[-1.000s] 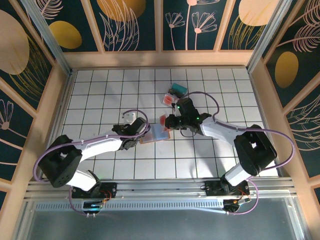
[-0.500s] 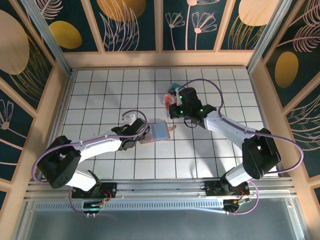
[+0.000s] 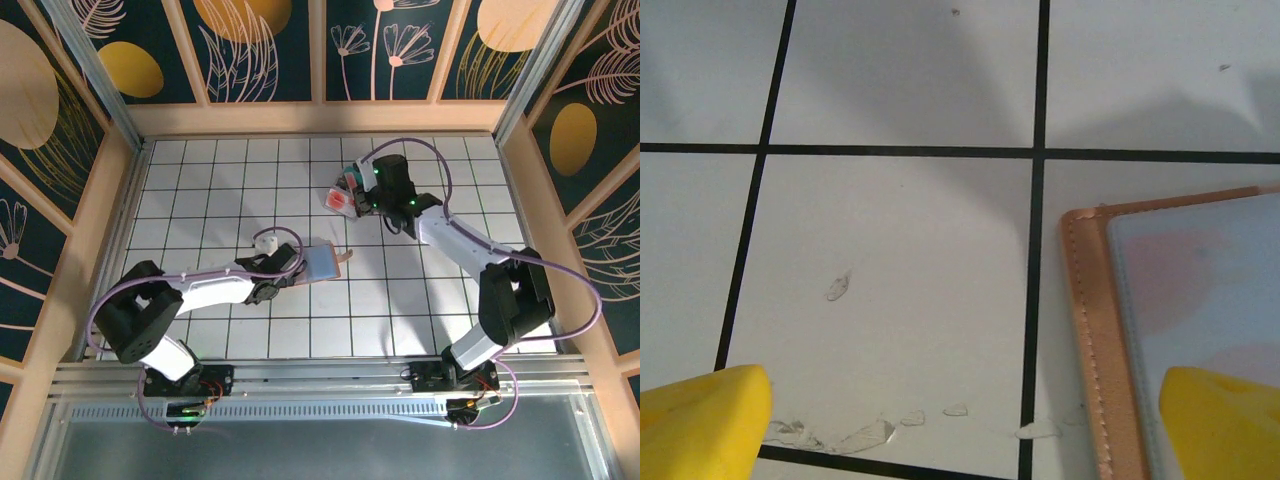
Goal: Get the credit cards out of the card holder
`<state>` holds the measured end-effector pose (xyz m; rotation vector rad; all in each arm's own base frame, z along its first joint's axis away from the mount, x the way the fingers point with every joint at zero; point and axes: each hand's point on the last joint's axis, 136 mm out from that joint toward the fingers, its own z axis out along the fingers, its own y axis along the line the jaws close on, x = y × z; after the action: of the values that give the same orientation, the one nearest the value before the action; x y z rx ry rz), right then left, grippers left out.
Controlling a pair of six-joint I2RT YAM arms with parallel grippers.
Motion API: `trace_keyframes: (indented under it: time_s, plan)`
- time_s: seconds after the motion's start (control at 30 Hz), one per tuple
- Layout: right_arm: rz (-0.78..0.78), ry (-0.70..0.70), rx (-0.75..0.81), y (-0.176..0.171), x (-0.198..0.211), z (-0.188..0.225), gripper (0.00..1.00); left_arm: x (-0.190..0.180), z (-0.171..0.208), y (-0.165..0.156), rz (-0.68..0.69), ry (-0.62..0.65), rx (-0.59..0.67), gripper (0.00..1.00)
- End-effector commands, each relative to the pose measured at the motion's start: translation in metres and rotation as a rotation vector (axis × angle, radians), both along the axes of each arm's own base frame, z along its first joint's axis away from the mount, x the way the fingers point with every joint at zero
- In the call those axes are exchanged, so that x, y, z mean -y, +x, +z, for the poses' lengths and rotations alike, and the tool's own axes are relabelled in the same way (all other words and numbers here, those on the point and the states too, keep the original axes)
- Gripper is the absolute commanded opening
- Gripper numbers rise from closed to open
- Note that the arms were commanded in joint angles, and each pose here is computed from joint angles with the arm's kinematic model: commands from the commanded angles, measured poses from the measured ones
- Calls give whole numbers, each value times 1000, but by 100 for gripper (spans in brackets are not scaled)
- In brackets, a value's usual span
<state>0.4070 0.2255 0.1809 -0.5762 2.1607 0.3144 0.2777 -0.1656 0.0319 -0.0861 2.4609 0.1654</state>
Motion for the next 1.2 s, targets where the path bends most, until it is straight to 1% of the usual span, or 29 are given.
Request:
trace_keyframes:
  time_s: [0.0,0.23,0.33,0.6,0.8,1.17]
  plan:
    - [82,-34,55,14,-5,6,0,-8,-2,7,22,55,14,99]
    - [177,-78,25,24,-16,-11,0,-29,-13,13,42,115,-13,99]
    - [194,-116,0,32,-19,-21,0,-29,-10,15,34,120,-16,99]
    - [254,-213,-43,46,-22,-41,0,-21,6,10,9,42,-14,99]
    - [312,-217,-92,42,-26,-49,0,-19,22,10,11,-14,18,99]
    - [321,-264,-191,41,-18,-75,0,-19,45,12,30,-59,75,99]
